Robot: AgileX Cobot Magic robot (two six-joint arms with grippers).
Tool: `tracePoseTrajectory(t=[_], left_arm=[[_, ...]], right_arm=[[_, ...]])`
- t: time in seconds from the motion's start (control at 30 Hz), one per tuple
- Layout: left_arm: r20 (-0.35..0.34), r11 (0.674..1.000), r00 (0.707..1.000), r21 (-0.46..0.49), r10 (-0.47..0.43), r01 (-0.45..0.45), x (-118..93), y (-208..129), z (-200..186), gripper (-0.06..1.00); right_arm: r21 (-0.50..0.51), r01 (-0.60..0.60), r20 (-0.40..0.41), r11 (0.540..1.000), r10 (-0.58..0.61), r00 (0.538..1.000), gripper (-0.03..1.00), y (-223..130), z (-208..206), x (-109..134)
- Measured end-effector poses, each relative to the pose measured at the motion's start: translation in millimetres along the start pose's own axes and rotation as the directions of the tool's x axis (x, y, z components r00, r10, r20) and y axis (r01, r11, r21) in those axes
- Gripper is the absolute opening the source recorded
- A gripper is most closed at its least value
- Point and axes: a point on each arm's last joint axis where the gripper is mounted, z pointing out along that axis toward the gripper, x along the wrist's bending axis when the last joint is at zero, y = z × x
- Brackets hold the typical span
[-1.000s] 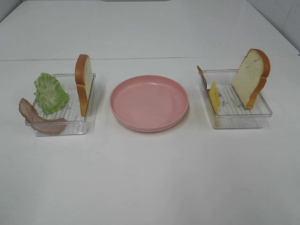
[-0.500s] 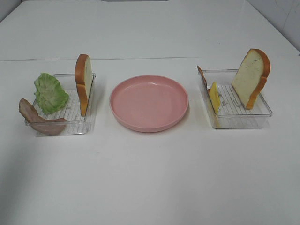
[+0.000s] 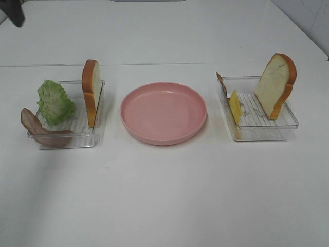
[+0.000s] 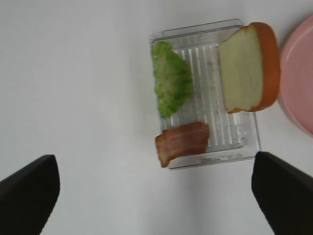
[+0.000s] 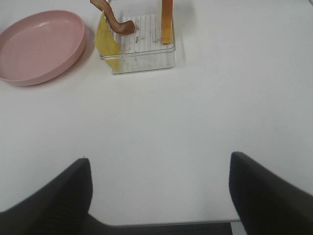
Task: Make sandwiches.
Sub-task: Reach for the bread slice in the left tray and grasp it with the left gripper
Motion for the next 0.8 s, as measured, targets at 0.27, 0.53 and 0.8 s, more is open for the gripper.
tracePoseTrajectory(t=[0.27,0.53,0.8], left_arm=[[0.031,0.994,0.999,0.1,0.037,-0.04,-63.5,11.2,62.0,0.99],[-0.009,0.99,1.0,0.14,0.029,-0.028,-86.5,16.3,100.7,0.99],[-0.01,0.988,1.0,0.15,0.024,-0.022,-93.5,20.3,125.1,0.99]], right_arm=[[0.0,0.0,0.0,1.0,0.0,1.0,0.75,0.0,0.0,0.0],[0.0,0.0,0.0,1.0,0.0,1.0,0.75,0.0,0.0,0.0],[0.0,0.0,0.0,1.0,0.0,1.0,0.75,0.0,0.0,0.0]])
